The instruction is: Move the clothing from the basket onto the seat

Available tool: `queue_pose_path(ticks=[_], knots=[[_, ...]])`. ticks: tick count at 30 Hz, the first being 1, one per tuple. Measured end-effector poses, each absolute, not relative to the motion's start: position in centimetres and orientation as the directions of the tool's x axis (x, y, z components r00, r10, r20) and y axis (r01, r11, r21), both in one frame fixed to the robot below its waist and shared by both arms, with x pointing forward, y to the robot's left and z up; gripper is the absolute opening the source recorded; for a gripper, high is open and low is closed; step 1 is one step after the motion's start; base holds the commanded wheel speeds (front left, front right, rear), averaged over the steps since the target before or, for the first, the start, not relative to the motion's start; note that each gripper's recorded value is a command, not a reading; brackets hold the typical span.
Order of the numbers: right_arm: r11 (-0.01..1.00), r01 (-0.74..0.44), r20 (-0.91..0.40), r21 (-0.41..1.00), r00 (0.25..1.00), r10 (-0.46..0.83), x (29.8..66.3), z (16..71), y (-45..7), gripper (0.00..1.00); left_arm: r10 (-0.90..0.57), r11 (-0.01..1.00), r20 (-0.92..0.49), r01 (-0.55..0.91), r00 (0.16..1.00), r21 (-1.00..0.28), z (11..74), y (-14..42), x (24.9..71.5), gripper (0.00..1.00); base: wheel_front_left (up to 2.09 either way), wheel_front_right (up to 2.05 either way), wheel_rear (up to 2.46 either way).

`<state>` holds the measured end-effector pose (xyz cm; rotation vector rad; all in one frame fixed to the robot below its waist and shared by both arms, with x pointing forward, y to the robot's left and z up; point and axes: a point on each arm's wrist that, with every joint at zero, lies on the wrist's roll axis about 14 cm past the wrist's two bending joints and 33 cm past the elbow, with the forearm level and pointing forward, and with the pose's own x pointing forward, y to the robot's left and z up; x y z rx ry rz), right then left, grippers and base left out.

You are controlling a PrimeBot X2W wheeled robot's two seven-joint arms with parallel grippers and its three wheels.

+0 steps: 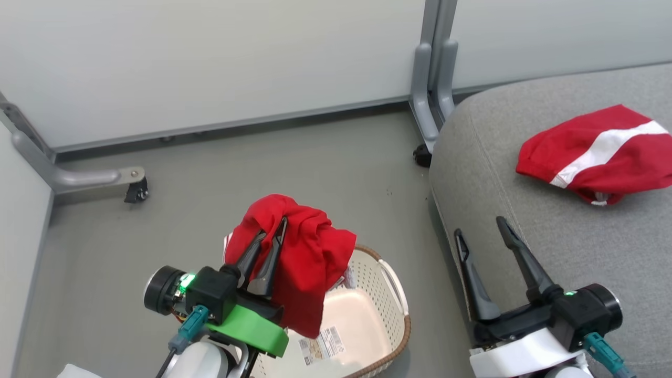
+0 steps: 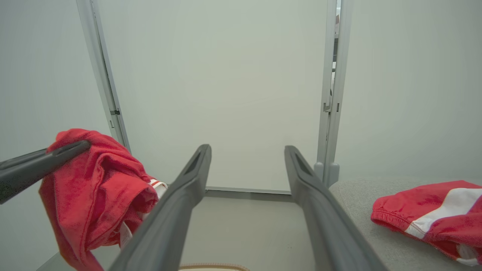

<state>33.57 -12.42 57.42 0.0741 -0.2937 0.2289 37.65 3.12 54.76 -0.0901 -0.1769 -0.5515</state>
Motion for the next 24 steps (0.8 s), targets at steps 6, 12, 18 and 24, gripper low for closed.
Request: queue_pose_path(ticks=[6,12,18,24], knots=[[0.951,-0.305,0.314,0.05,0.909,0.274,32.6,58.0,-10.1,1.0,-0.541,0.834,0.244,0.552,0.805,0.029,56.9,2.5,36.6,0.0,0.0,0.0,0.0],[0.912,-0.402,0.308,0.085,0.881,0.36,32.5,57.7,-7.5,1.0,-0.619,0.776,0.278,0.626,0.734,0.077,58.6,-0.6,36.7,0.0,0.0,0.0,0.0],[0.884,-0.455,0.301,0.105,0.862,0.408,32.8,57.6,-6.3,1.0,-0.708,0.694,0.299,0.709,0.64,0.126,60.0,-4.2,36.2,0.0,0.0,0.0,0.0],[0.874,-0.474,0.272,0.111,0.86,0.432,32.9,56.7,-5.8,1.0,-0.767,0.623,0.313,0.767,0.561,0.152,61.0,-6.8,35.3,0.0,0.0,0.0,0.0]])
